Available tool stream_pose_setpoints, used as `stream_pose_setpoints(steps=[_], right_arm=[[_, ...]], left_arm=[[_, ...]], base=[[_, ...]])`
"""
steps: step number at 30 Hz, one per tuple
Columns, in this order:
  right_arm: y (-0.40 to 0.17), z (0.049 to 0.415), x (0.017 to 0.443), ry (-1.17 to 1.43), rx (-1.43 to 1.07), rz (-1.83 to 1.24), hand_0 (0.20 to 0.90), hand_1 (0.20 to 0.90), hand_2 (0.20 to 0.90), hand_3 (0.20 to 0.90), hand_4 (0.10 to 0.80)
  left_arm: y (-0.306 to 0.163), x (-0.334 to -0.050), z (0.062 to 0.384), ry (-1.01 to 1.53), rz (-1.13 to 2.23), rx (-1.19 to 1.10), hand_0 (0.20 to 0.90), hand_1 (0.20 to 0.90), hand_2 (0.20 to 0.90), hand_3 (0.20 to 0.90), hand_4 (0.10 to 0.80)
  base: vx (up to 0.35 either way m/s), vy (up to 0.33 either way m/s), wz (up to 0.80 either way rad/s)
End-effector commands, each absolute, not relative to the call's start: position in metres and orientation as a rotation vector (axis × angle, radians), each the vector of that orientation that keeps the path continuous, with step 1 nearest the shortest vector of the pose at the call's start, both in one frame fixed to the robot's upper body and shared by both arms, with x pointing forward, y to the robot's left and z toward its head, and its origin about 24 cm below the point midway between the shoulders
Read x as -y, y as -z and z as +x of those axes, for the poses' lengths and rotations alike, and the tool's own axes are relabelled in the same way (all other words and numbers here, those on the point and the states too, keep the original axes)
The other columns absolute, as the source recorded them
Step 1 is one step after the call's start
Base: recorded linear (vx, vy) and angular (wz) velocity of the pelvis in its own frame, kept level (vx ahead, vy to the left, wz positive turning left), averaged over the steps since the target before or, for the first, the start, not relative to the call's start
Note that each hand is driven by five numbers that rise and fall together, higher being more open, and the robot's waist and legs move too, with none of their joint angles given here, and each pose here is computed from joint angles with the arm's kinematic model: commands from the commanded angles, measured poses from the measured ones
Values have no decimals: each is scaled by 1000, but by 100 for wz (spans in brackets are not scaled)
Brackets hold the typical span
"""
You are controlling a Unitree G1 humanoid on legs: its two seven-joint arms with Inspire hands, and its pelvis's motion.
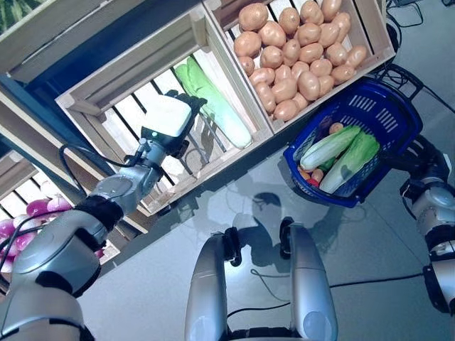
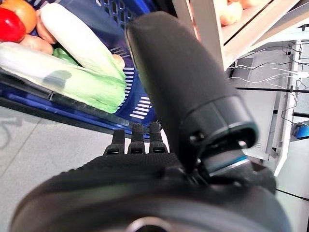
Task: Put vegetables into the basket
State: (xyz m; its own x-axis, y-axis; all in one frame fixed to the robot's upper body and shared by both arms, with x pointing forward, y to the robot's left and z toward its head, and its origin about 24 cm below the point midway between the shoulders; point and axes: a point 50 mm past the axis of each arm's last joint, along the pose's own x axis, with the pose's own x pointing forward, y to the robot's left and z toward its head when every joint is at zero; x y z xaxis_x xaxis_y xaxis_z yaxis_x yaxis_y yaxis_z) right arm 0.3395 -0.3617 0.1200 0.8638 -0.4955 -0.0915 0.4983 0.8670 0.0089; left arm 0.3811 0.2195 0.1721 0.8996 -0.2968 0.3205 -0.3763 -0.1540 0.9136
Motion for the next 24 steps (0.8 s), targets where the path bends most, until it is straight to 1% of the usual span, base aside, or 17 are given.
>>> stream_pose_setpoints(steps=[1,6,8,14,24], right_arm=[[-168,356,351,453,124,43,900,900,900,900,800],[-166,356,350,447,123,42,900,900,900,900,800],[-164,355,350,449,120,49,900,900,900,900,800],[-162,355,351,451,122,115,900,900,900,900,800],[-165,360,344,401,133,119,900,900,900,900,800]], left_arm=[[-245,-227,388,-336,1807,687,900,900,900,900,800],[-267,-232,386,-477,1872,796,900,900,900,900,800],[-270,-231,386,-489,1874,828,900,900,900,900,800],[-273,-221,390,-434,1952,850,900,900,900,900,800],[-278,-208,395,-367,2100,826,900,900,900,900,800]], base=[[-42,31,-14],[-36,5,-10],[-43,-8,-3],[-12,-1,-1],[-7,-6,-1]])
